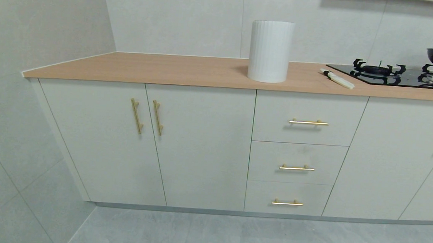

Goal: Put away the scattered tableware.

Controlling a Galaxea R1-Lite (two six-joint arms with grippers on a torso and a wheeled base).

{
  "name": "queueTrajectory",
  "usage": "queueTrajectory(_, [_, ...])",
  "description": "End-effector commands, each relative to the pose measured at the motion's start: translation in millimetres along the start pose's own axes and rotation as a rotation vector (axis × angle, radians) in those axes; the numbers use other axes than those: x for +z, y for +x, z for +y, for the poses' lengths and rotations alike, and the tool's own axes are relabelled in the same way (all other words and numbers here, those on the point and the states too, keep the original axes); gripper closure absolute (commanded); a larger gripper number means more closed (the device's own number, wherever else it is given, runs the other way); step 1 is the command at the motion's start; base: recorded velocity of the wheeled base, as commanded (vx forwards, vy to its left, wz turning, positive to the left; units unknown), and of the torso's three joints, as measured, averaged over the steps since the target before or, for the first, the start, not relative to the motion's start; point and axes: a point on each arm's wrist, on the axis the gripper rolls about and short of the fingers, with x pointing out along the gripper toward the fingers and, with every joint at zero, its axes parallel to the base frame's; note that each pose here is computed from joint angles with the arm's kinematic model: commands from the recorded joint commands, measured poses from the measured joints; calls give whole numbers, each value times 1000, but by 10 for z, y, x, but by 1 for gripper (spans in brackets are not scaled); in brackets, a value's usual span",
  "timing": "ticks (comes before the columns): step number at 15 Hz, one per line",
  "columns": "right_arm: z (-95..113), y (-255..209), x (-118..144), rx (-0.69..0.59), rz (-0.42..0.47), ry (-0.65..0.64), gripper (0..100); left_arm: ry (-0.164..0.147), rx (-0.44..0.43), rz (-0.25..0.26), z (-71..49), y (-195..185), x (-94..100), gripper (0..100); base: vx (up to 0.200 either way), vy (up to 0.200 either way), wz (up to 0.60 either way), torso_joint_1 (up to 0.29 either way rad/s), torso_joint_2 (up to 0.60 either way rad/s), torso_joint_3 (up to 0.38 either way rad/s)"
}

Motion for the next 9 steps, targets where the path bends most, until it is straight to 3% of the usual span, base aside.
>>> queueTrajectory(1, [0, 2, 0, 1, 2, -1, 0, 1, 0, 1, 0, 0, -1, 0, 0, 0, 0, 0, 0, 0])
queueTrajectory(2, [0, 2, 0, 1, 2, 0, 0, 1, 0, 1, 0, 0, -1, 0, 0, 0, 0, 0, 0, 0])
queueTrajectory(9, [0, 2, 0, 1, 2, 0, 0, 1, 0, 0, 0, 0, 0, 0, 200, 0, 0, 4, -1, -1])
